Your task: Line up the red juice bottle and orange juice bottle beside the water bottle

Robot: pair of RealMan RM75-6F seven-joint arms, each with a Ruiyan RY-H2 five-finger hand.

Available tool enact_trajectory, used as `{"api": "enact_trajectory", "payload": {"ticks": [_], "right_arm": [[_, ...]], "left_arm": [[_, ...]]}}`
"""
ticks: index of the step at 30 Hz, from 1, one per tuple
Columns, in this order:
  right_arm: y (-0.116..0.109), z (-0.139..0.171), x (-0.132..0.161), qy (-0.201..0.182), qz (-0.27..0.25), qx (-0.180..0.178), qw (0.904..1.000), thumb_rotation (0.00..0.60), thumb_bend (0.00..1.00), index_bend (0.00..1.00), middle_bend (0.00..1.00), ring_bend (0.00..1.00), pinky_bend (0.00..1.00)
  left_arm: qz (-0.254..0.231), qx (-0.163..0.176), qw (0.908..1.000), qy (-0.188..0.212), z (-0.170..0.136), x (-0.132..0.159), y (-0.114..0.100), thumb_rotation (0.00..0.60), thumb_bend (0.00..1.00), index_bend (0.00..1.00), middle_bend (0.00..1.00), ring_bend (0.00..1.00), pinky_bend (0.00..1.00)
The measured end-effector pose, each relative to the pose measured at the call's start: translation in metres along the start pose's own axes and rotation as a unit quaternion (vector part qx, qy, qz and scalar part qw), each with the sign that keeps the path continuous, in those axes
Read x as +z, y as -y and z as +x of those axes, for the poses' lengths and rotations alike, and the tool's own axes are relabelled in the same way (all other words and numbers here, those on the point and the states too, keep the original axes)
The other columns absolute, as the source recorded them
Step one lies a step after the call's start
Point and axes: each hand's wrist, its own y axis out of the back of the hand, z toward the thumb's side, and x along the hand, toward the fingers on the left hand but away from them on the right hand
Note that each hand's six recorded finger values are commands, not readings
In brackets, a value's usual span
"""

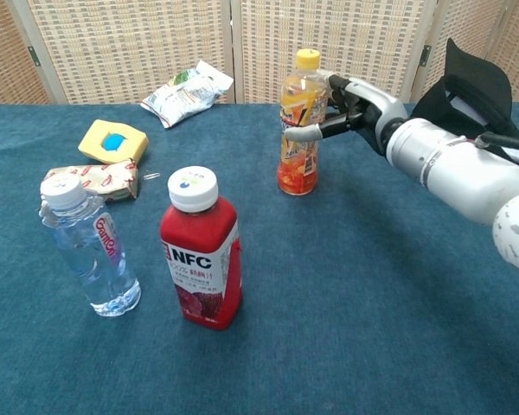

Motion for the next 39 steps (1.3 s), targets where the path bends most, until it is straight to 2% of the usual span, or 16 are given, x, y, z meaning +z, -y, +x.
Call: {"api": "enact_trajectory", "payload": {"ticks": [6, 9, 17, 24, 33, 39], "right_arm": [[0.005, -0.01, -0.001, 0.0, 0.0, -0.006, 1.0, 0.6, 0.0, 0.0, 0.12, 0.07, 0.08], [0.009, -0.013, -0.003, 0.001, -0.003, -0.005, 1.0, 0.6, 0.05, 0.04, 0.15, 0.1, 0.1], [0.015, -0.018, -0.004, -0.004, -0.021, -0.01, 0.9997, 0.6, 0.35, 0.31, 0.3, 0.22, 0.21], [0.012, -0.016, -0.002, -0.012, -0.034, -0.017, 0.9992, 0.6, 0.44, 0.44, 0.38, 0.3, 0.29], [0.008, 0.008, 0.012, -0.026, -0.07, 0.026, 0.9969, 0.6, 0.45, 0.45, 0.39, 0.31, 0.29], [0.003, 0.046, 0.027, -0.039, -0.08, 0.087, 0.9923, 0.6, 0.45, 0.45, 0.39, 0.31, 0.29]], "left_arm": [[0.002, 0.0, 1.0, -0.003, 0.0, -0.003, 0.0, 0.6, 0.24, 0.0, 0.0, 0.0, 0.02], [0.002, 0.003, 1.0, -0.005, -0.001, -0.004, -0.001, 0.6, 0.24, 0.0, 0.0, 0.0, 0.02], [0.002, 0.004, 0.9999, -0.011, -0.003, -0.009, -0.002, 0.6, 0.24, 0.0, 0.0, 0.0, 0.02], [0.002, 0.003, 0.9999, -0.012, -0.003, -0.01, -0.001, 0.6, 0.24, 0.0, 0.0, 0.0, 0.02], [0.004, 0.004, 1.0, -0.008, -0.003, -0.007, -0.003, 0.6, 0.24, 0.0, 0.0, 0.0, 0.02], [0.006, 0.004, 1.0, -0.006, -0.002, -0.005, -0.004, 0.6, 0.24, 0.0, 0.0, 0.0, 0.02]]}}
